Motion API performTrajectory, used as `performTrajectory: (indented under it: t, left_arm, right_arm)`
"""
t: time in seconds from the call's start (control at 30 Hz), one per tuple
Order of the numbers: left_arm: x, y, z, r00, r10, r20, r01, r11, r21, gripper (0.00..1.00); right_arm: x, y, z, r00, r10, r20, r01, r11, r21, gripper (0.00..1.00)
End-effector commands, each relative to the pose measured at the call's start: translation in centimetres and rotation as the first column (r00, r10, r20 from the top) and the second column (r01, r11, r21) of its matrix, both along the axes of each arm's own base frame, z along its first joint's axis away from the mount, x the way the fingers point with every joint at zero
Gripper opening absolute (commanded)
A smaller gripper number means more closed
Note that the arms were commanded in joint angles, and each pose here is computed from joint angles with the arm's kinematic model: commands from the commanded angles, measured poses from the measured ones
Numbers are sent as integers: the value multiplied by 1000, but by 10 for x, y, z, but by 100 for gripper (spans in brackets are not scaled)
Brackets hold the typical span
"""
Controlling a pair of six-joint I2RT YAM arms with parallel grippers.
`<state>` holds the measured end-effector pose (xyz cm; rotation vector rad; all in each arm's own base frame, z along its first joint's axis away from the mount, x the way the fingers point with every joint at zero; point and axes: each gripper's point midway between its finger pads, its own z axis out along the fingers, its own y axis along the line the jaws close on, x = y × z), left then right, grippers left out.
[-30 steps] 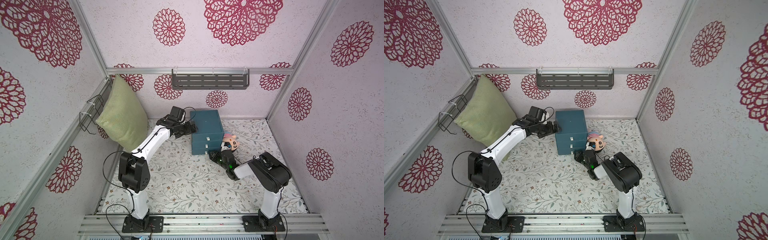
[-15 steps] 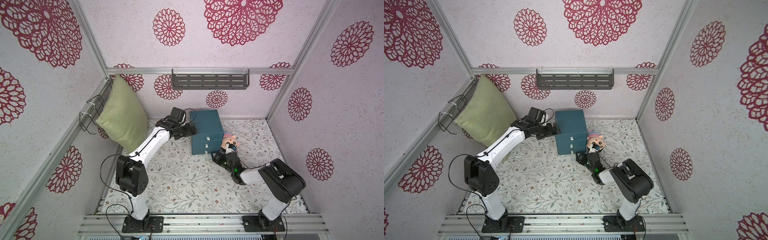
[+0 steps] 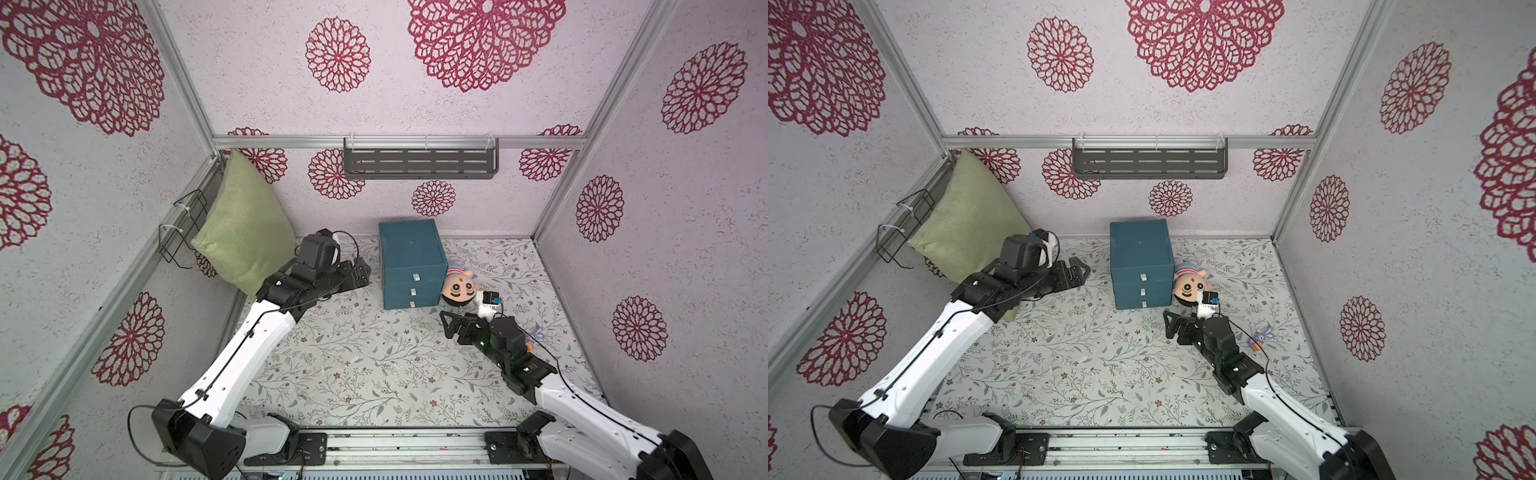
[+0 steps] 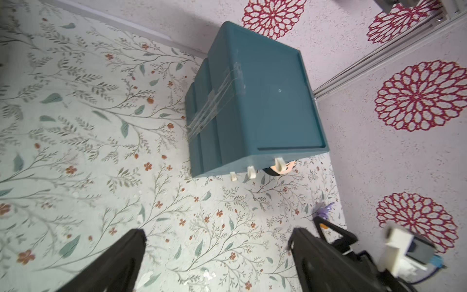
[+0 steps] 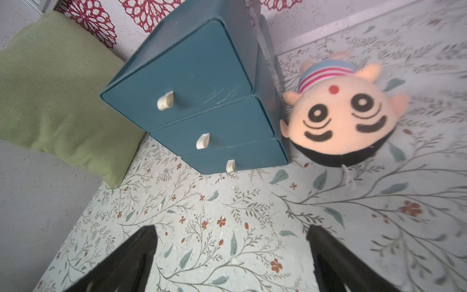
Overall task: Place the cookies into the drawer by color
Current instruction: Reset both arms
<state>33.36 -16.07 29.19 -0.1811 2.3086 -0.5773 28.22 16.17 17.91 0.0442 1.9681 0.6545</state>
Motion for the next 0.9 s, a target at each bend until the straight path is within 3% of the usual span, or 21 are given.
performTrajectory:
  t: [0.0, 0.17, 0.27, 0.33, 0.57, 0.73, 0.87]
  left_arm:
    - [-18, 25, -8, 995, 87, 45, -88, 995, 35, 97]
    - [-31, 58, -40, 979, 179, 99, -190, 974, 120, 97]
    - [-22, 70, -58, 968, 208, 139, -233, 952, 199, 97]
    - [-11, 80, -69, 957, 234, 170, -270, 932, 240, 97]
    - [36, 126, -119, 949, 283, 136, -312, 898, 311, 97]
    - [45, 157, -137, 934, 320, 161, -357, 864, 354, 97]
    - [47, 167, -147, 936, 284, 208, -342, 872, 349, 97]
  right_arm:
    - [-11, -49, -7, 990, -138, 27, 141, 963, -231, 99]
    - [-15, -79, 21, 951, -190, 244, 261, 916, -305, 99]
    - [-10, -77, 22, 928, -153, 339, 269, 905, -329, 99]
    - [-1, -88, 16, 908, -211, 362, 338, 879, -335, 99]
    - [38, -135, -2, 876, -329, 353, 443, 838, -318, 99]
    - [44, -178, -17, 834, -438, 336, 532, 799, -279, 99]
    - [42, -196, -38, 818, -484, 312, 564, 783, -262, 99]
